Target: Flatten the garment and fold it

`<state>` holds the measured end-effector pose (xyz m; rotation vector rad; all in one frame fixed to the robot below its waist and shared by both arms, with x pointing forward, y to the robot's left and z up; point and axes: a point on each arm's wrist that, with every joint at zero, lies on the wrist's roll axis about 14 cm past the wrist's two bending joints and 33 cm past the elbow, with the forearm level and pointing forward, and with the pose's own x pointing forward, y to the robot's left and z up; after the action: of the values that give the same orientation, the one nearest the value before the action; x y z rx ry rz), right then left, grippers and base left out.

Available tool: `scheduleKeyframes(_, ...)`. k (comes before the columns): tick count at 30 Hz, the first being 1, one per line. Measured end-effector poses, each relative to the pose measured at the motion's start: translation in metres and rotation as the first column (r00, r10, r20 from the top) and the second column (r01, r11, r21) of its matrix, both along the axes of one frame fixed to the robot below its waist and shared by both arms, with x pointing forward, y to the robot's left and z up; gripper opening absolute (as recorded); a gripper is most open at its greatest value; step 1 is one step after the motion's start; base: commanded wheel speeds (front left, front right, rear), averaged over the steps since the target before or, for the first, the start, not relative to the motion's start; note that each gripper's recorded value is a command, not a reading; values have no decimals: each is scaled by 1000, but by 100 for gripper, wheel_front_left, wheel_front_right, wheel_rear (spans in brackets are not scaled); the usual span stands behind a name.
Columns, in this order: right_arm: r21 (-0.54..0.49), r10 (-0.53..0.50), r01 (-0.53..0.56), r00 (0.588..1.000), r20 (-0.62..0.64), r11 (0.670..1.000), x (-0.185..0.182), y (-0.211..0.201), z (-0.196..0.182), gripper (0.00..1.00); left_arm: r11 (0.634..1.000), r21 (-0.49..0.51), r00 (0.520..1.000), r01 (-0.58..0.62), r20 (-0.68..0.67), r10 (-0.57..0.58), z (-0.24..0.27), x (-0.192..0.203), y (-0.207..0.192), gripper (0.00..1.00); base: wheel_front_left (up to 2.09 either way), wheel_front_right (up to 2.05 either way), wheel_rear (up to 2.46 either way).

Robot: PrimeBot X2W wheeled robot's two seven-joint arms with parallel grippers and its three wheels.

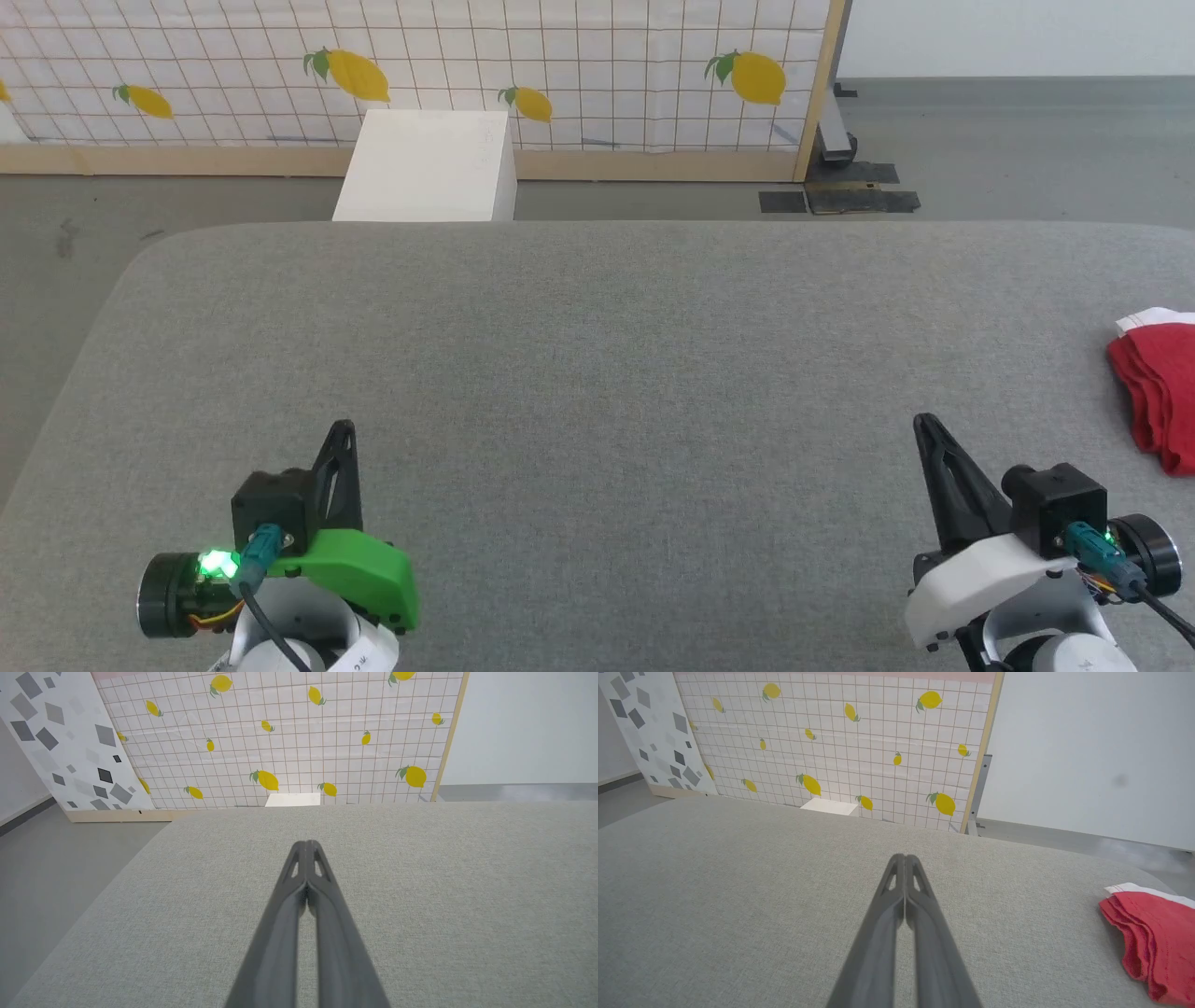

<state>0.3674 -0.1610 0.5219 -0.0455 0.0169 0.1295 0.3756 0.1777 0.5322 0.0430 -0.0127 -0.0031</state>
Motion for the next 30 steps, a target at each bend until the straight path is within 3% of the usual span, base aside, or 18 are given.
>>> scheduleKeyframes(30, 0, 0, 0, 1000, 0, 1000, 0, 0, 0, 0, 1000, 3, 1000, 0, 0, 0, 0, 0, 0, 0, 0, 0, 0)
